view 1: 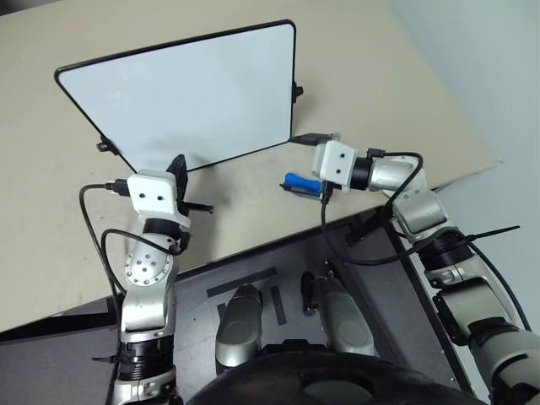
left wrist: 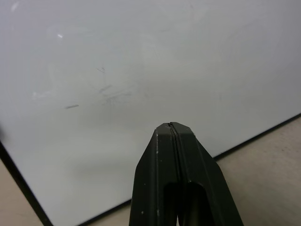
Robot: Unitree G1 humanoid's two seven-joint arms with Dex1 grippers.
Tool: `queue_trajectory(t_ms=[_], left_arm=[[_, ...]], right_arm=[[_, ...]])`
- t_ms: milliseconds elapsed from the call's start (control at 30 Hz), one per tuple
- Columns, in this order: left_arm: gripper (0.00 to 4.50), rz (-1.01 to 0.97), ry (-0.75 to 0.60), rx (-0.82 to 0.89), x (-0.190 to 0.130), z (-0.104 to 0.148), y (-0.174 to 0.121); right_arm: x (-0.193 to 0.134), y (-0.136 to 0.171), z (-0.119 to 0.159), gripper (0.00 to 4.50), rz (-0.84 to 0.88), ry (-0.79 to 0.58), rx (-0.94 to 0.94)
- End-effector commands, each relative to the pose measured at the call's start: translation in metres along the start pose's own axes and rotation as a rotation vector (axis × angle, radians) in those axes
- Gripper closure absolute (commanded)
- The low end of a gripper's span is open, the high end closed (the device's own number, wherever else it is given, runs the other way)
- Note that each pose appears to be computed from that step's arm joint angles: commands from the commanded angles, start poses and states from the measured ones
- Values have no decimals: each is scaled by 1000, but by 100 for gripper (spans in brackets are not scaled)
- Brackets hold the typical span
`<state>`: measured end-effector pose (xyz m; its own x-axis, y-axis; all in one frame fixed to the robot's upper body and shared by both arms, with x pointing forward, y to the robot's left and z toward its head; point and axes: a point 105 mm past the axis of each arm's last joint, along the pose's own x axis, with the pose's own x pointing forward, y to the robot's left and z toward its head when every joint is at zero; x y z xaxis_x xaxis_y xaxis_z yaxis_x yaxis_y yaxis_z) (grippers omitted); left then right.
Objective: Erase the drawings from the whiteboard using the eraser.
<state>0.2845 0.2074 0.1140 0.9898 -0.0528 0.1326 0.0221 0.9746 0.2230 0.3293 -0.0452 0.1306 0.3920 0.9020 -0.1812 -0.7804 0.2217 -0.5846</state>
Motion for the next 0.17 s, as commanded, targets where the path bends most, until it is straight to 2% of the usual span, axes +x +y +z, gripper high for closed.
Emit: queue_trajectory(t_ms=[33,167], left_arm=[[450,-25,-36,12,-1,14,1],[450,-63,-40,11,5,16,-3]], right_arm=[[-10,-12,9,2,-98,-30,-5],[-16,-10,7,2,-133,-27,21]])
